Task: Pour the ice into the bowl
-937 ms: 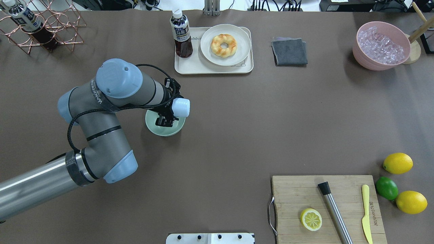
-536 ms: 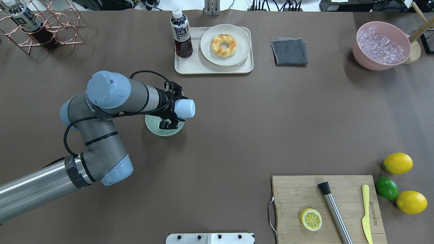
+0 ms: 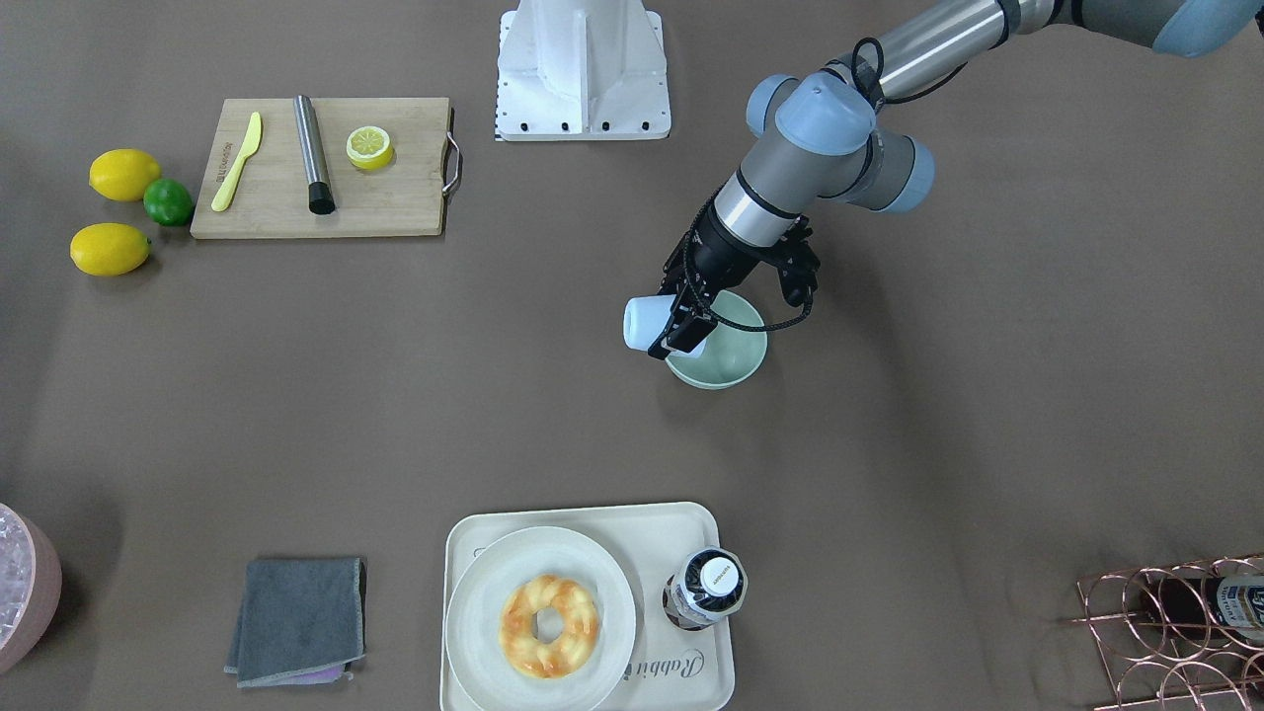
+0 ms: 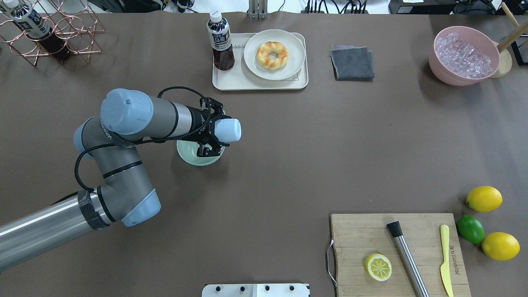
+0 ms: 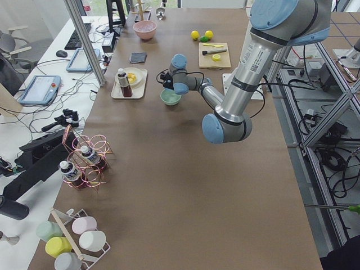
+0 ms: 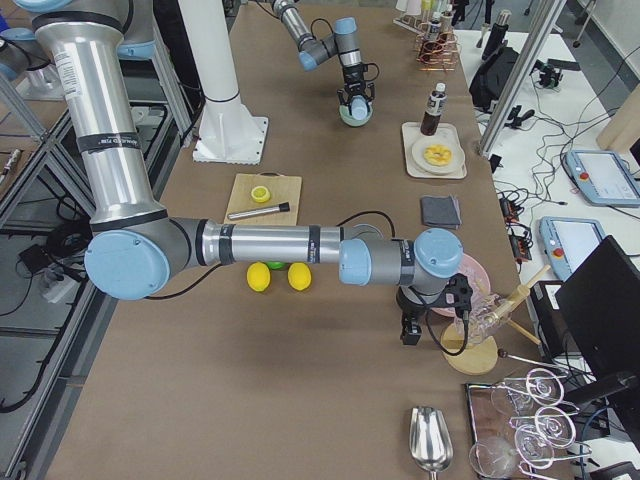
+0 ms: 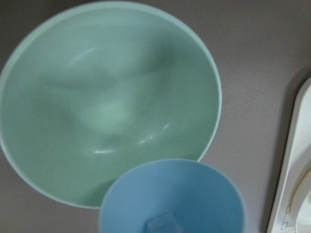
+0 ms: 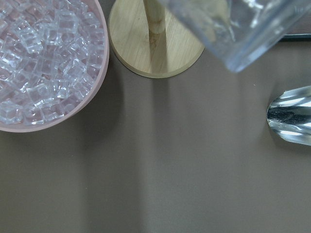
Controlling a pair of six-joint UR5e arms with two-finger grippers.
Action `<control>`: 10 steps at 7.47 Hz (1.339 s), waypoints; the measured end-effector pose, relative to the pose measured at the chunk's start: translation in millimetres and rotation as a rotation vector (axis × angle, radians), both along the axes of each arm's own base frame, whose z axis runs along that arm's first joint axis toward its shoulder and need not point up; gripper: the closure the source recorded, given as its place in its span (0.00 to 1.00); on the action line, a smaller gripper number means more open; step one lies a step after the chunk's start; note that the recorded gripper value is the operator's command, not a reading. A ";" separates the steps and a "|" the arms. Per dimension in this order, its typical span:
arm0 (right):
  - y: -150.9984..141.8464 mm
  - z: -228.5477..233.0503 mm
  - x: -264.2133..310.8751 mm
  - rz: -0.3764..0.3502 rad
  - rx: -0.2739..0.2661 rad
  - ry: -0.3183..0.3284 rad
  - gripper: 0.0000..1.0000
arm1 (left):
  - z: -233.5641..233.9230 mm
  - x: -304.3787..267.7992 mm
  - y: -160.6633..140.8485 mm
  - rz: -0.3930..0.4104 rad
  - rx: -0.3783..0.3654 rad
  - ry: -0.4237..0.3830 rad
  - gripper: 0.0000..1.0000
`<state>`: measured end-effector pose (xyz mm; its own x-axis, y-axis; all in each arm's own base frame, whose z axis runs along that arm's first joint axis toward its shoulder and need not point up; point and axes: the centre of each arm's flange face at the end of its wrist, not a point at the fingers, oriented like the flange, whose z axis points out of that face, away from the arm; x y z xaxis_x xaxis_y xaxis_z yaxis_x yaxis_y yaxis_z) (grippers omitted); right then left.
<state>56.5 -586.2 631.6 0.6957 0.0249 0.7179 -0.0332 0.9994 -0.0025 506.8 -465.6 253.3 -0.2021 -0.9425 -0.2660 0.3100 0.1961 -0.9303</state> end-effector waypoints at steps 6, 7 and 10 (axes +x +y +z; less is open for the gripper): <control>5.4 3.6 1.5 -0.002 -0.001 -0.001 0.01 | 33.5 -20.9 10.3 -0.091 -0.055 0.211 0.56; 6.5 4.3 1.6 -0.002 -0.002 -0.001 0.01 | 35.5 -22.5 11.5 -0.109 -0.069 0.229 0.56; 9.5 6.9 1.7 -0.003 -0.004 -0.001 0.01 | 21.7 -38.7 3.7 -0.147 -0.082 0.252 0.56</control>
